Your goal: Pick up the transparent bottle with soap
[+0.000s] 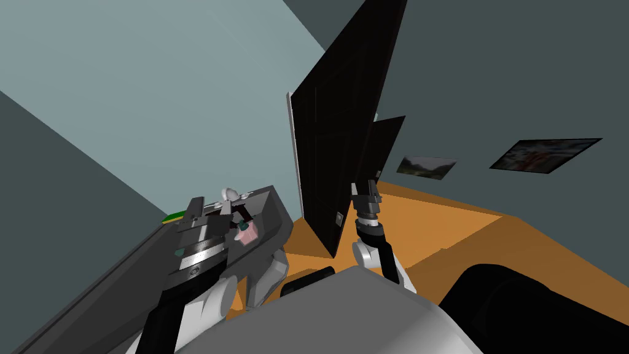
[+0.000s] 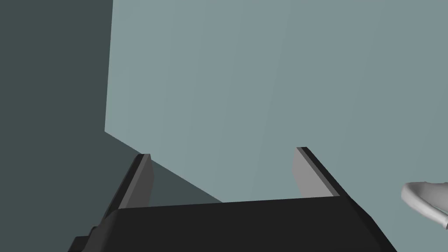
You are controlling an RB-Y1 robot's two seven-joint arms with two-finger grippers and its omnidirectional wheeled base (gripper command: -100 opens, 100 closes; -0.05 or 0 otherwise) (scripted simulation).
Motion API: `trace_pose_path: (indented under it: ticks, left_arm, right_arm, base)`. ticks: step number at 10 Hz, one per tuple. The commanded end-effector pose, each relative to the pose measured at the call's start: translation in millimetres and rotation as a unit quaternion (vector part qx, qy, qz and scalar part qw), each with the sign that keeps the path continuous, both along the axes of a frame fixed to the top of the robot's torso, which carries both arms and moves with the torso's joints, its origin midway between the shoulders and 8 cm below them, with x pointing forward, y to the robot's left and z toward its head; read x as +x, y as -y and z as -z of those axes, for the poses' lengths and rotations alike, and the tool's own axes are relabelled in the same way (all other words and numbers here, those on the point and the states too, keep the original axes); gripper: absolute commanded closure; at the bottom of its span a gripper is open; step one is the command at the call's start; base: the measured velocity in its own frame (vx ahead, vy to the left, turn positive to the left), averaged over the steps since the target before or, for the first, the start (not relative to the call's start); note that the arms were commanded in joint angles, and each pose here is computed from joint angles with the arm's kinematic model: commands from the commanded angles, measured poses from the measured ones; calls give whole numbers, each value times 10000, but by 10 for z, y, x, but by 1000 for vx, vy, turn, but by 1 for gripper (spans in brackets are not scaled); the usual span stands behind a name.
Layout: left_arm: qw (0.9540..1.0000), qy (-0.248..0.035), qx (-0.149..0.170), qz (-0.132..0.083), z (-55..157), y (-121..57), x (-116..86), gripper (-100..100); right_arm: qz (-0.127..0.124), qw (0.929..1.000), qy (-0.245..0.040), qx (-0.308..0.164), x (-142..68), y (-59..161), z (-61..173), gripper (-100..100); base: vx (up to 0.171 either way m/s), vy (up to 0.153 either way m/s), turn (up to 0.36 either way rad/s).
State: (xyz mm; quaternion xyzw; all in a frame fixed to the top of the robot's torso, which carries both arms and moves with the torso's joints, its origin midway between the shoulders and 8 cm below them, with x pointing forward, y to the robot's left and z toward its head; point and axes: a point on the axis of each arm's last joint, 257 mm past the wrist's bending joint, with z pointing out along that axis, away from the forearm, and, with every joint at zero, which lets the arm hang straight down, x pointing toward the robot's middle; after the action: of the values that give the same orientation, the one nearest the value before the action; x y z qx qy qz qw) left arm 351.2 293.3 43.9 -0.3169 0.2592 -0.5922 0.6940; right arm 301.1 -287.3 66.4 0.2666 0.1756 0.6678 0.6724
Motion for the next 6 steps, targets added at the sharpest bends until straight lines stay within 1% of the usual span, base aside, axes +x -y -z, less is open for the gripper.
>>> trace_pose_path:
  ticks: [1, 4, 5, 6]
  left_arm:
    - [9998, -85, 147, 104, 28, 52, 76, -100]
    - [9978, -379, 429, 327, 155, 162, 357, -100]
    - [9978, -379, 429, 327, 155, 162, 357, -100]
    - [9967, -512, 504, 391, 216, 193, 487, -100]
  right_arm:
    - [0, 10000, 0, 0, 0, 0, 0, 0]
    - [0, 10000, 0, 0, 0, 0, 0, 0]
    - [0, 10000, 1, 0, 0, 0, 0, 0]
    - [0, 10000, 0, 0, 0, 0, 0, 0]
  base:
    - [-30, -8, -3]
    - [-73, -24, -5]
    - [-68, -25, -2]
    - [-68, -20, -2]
